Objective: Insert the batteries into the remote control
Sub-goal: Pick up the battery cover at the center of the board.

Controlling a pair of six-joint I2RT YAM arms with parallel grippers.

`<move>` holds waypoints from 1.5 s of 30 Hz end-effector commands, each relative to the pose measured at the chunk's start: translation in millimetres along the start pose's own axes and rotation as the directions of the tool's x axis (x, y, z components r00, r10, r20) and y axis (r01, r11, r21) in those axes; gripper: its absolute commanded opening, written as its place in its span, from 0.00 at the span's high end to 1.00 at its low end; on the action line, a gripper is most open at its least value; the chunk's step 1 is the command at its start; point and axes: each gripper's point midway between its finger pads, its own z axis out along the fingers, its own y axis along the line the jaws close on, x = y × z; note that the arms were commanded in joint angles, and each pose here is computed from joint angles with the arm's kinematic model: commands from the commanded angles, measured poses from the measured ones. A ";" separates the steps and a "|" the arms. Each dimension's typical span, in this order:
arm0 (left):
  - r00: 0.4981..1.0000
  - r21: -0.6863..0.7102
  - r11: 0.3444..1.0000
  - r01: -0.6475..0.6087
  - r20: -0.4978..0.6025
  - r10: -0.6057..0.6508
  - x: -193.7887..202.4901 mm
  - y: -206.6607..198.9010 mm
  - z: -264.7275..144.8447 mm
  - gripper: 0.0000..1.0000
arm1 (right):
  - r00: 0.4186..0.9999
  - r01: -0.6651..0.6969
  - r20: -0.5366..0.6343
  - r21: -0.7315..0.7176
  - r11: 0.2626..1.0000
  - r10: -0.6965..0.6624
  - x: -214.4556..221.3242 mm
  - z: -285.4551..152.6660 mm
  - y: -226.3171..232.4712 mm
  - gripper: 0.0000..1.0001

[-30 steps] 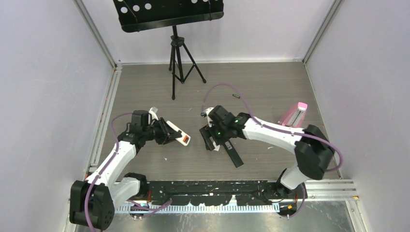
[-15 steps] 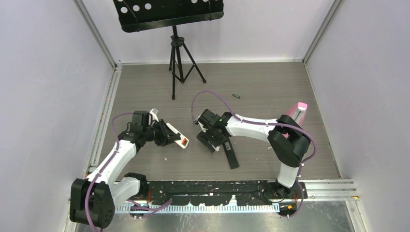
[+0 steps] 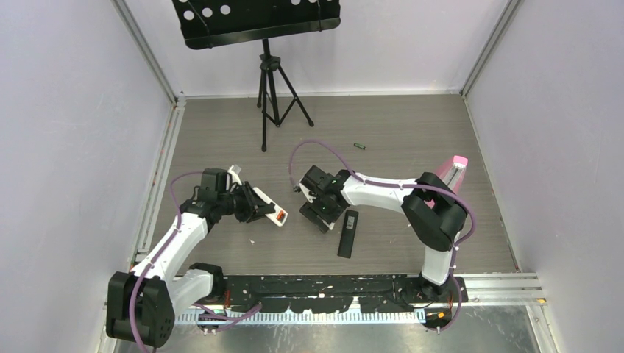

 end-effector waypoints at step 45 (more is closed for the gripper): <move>0.951 0.288 0.927 -0.240 0.260 0.166 -11.8 -51.7 24.8 1.00 | 0.901 0.097 0.434 -0.171 0.981 -0.013 -33.0 -87.3 31.2 0.54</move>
